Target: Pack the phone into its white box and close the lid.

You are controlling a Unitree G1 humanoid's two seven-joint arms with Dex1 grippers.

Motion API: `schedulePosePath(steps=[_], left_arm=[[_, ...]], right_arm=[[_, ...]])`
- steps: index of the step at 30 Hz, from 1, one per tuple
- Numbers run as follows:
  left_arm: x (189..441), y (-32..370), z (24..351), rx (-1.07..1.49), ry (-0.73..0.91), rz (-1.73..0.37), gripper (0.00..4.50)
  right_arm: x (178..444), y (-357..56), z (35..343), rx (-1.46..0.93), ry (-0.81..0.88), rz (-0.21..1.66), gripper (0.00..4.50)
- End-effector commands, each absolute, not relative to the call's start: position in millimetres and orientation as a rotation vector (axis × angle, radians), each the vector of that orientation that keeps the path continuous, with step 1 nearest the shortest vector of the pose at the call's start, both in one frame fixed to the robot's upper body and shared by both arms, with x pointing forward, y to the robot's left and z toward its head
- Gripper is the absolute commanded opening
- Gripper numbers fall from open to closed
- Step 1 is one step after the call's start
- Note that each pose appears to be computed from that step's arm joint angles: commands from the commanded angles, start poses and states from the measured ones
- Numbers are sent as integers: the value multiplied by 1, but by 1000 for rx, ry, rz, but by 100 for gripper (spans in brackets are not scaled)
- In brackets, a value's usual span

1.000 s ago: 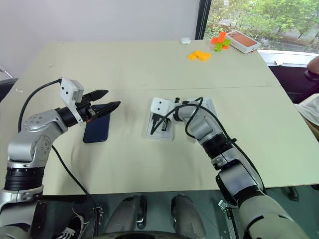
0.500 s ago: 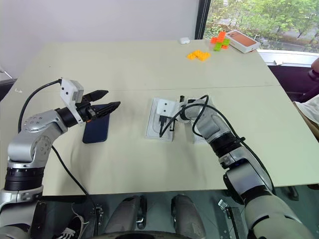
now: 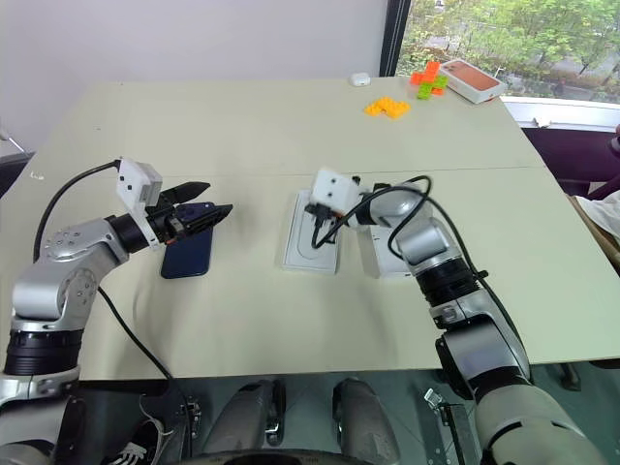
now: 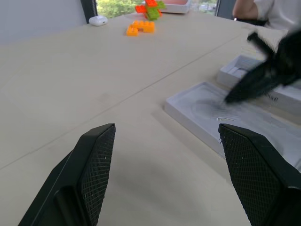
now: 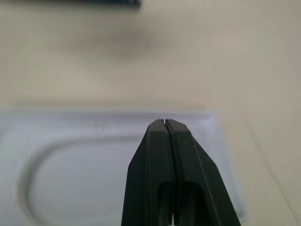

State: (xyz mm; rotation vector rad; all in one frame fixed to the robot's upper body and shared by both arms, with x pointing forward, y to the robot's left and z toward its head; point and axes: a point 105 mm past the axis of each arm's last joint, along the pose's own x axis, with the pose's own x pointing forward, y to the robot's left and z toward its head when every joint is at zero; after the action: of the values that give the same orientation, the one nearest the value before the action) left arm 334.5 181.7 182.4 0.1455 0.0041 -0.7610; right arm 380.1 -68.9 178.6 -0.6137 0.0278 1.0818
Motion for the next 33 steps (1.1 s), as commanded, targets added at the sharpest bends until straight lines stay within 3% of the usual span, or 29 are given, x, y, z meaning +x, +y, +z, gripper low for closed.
schedulePosePath(steps=[1, 7, 10, 14, 33], left_arm=[[328, 188, 194, 163, -35, -774, 371], [323, 212, 188, 179, 15, -742, 371], [319, 219, 190, 177, 16, -735, 371], [315, 227, 192, 159, 24, -733, 371], [317, 251, 182, 100, 115, -608, 371]], right_arm=[[373, -77, 206, -499, -32, 1112, 4], [370, -111, 208, -475, -25, 1073, 4], [368, -125, 210, -441, -17, 1058, 84], [365, -136, 206, -490, -16, 1039, 271], [366, -115, 209, -486, -98, 1050, 271]])
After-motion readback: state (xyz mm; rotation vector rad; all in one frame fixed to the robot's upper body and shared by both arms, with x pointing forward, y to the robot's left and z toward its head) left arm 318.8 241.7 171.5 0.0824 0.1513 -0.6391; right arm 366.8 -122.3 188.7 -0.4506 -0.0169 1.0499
